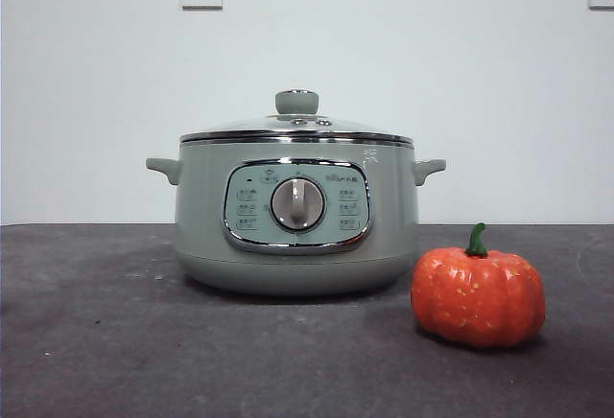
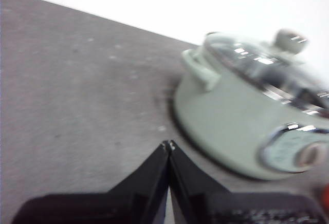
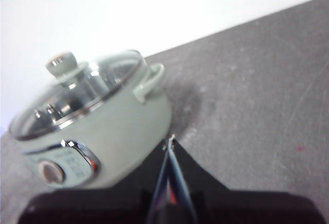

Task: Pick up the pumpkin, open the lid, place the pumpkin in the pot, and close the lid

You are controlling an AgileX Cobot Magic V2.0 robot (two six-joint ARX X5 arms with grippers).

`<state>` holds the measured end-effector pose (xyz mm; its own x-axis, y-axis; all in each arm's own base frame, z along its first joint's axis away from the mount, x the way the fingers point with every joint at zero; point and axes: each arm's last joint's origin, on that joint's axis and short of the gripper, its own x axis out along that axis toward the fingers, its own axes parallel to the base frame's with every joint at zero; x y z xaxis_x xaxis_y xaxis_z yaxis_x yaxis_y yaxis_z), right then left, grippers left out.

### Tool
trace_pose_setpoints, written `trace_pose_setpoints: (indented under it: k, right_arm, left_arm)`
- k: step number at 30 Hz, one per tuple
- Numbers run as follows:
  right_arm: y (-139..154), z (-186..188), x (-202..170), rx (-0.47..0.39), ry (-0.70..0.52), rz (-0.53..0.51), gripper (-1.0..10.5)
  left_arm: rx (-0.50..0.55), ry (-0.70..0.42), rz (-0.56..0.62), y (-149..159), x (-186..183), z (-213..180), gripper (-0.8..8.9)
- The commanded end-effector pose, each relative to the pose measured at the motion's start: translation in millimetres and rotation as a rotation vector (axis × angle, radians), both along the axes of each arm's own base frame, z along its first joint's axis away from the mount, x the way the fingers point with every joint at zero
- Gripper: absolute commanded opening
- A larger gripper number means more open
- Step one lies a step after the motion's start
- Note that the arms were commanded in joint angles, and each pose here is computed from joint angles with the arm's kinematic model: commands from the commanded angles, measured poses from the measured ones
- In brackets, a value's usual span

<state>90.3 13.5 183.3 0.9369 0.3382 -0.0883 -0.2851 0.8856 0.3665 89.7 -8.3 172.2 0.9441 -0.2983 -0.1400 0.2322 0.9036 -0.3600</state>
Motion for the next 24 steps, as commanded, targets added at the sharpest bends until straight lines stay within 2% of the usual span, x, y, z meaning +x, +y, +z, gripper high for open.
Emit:
trace_pose_setpoints:
  k: [1,7,12,15,19,24]
  right_arm:
    - [0.2,12.1,-0.3,0.017,0.021,0.002,-0.1]
    - [0.4,47.6,0.9,0.0,0.09,0.006,-0.1]
    - [2.1,83.1,2.6,-0.076,0.13,0.076,-0.1]
    - [4.0,105.7,2.9,-0.126,0.17,0.158,-0.1]
    - [8.6,132.9,0.5,-0.187,0.238,0.346,-0.1]
    - [11.0,158.5,-3.3,-0.265,0.313,0.432,-0.1]
  left_arm:
    - [-0.022,0.014,-0.011,-0.2,-3.5,13.3,-0.08]
    - [-0.021,0.036,-0.069,-1.8,-7.5,45.3,-0.08]
    - [0.005,0.062,-0.175,-4.4,-6.9,72.6,-0.08]
    - [0.029,0.091,-0.255,-6.2,-4.1,90.0,-0.08]
    - [0.045,0.123,-0.412,-9.6,-1.0,111.0,-0.08]
    - [0.065,0.146,-0.54,-12.1,-1.4,132.4,-0.08]
